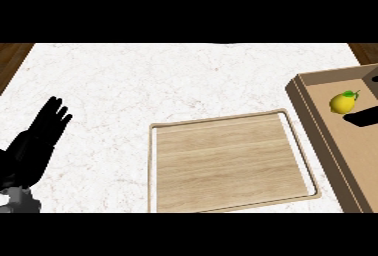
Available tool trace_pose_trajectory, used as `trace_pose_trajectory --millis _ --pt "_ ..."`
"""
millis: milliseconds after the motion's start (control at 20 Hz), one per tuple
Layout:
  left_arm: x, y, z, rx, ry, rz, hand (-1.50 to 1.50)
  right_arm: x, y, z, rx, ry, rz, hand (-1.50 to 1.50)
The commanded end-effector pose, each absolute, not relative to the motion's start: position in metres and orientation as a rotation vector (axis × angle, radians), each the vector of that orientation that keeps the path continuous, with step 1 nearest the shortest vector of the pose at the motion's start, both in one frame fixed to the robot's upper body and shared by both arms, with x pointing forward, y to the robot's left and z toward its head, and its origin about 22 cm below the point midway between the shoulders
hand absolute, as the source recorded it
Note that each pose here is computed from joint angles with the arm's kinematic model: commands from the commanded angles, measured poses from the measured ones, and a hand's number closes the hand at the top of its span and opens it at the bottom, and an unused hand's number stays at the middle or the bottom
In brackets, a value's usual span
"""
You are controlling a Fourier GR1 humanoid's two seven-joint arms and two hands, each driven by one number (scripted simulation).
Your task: Pick the lemon from the tray and place it in the cardboard box
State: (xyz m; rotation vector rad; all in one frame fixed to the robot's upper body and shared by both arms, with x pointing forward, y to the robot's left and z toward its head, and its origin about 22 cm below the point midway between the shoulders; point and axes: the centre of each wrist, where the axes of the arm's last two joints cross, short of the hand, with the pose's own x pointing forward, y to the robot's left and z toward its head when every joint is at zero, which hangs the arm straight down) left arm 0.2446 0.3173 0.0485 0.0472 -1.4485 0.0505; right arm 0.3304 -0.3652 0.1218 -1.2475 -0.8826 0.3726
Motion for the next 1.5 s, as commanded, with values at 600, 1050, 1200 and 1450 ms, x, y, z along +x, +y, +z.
trace_pose_trajectory --millis 600,1050,1200,1450 --pt "0.245 0.316 0.052 0.065 -1.436 0.047 0.0 0.275 -0.397 0.141 -1.171 -1.354 -0.359 -1.5" --pt "0.243 0.332 0.054 0.056 -1.443 0.063 0.0 0.17 -0.466 0.163 -1.149 -1.397 -0.389 -1.5" --pt "0.235 0.321 0.07 0.055 -1.447 0.055 0.0 0.157 -0.466 0.167 -1.126 -1.402 -0.373 -1.5" --pt "0.233 0.317 0.052 0.054 -1.435 0.053 0.0 0.148 -0.482 0.158 -1.125 -1.399 -0.375 -1.5"
